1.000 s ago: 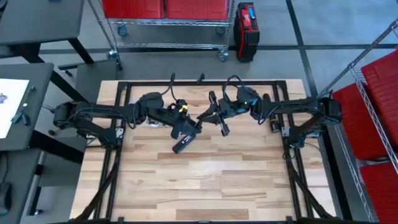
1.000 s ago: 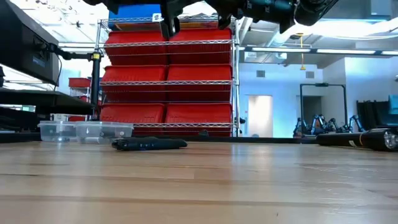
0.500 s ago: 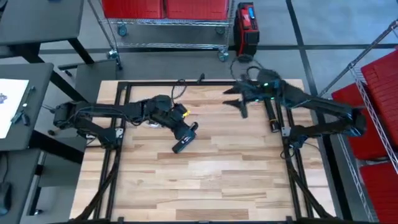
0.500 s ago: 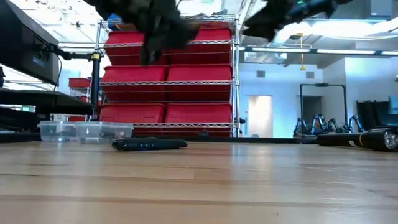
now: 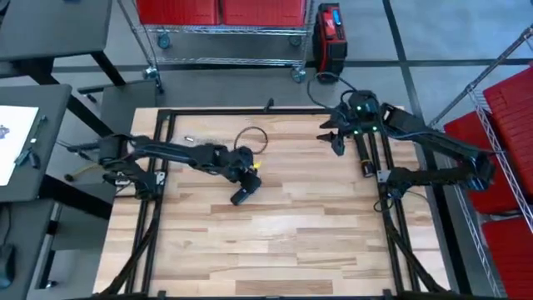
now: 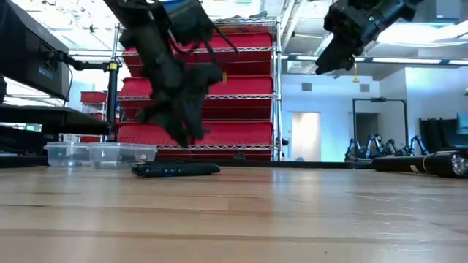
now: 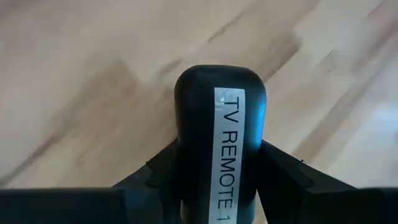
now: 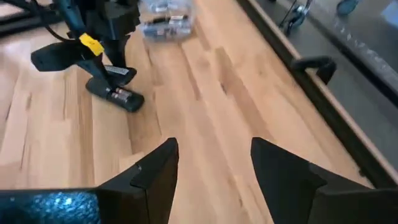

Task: Insert battery
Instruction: Close the remote's battery compartment

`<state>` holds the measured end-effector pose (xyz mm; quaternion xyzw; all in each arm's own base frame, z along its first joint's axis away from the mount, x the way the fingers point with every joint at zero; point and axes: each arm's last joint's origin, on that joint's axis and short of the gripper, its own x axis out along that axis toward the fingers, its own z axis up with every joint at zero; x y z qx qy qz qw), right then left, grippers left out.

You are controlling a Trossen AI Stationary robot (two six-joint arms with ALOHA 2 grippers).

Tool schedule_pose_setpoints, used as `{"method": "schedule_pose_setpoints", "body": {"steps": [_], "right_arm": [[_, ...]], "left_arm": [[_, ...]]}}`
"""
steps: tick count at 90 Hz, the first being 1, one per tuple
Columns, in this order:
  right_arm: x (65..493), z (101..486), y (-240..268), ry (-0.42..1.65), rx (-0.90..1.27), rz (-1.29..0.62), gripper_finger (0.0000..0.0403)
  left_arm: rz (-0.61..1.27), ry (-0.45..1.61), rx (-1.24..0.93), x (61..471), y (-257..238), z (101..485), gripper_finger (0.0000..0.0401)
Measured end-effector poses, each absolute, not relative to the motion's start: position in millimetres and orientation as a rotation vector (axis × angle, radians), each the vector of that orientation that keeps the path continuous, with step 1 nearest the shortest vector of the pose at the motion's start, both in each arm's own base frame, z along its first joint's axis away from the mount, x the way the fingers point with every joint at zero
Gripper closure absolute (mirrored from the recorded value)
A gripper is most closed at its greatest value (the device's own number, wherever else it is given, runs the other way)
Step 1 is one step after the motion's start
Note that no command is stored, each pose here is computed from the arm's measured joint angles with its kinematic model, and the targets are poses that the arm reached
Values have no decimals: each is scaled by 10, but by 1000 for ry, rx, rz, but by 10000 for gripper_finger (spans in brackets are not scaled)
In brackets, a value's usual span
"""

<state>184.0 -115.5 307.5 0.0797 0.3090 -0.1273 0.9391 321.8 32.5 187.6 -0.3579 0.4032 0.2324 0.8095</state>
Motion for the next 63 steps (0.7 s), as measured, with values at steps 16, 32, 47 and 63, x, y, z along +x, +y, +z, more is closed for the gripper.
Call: {"method": "schedule_pose_setpoints", "body": {"steps": [16, 32, 47, 63], "right_arm": [[1834, 3070, -1158, 638, 159, -259, 213], [1812, 3066, -1189, 641, 166, -275, 213], [1803, 3062, -1199, 644, 171, -281, 213], [1798, 3055, -1196, 652, 175, -280, 214]], "left_arm": [[460, 913, -707, 3379, 231, 1767, 262], [482, 940, -700, 3436, 242, 1643, 262], [508, 928, -658, 3441, 251, 1638, 262], [496, 924, -614, 3458, 278, 1671, 262]]}}
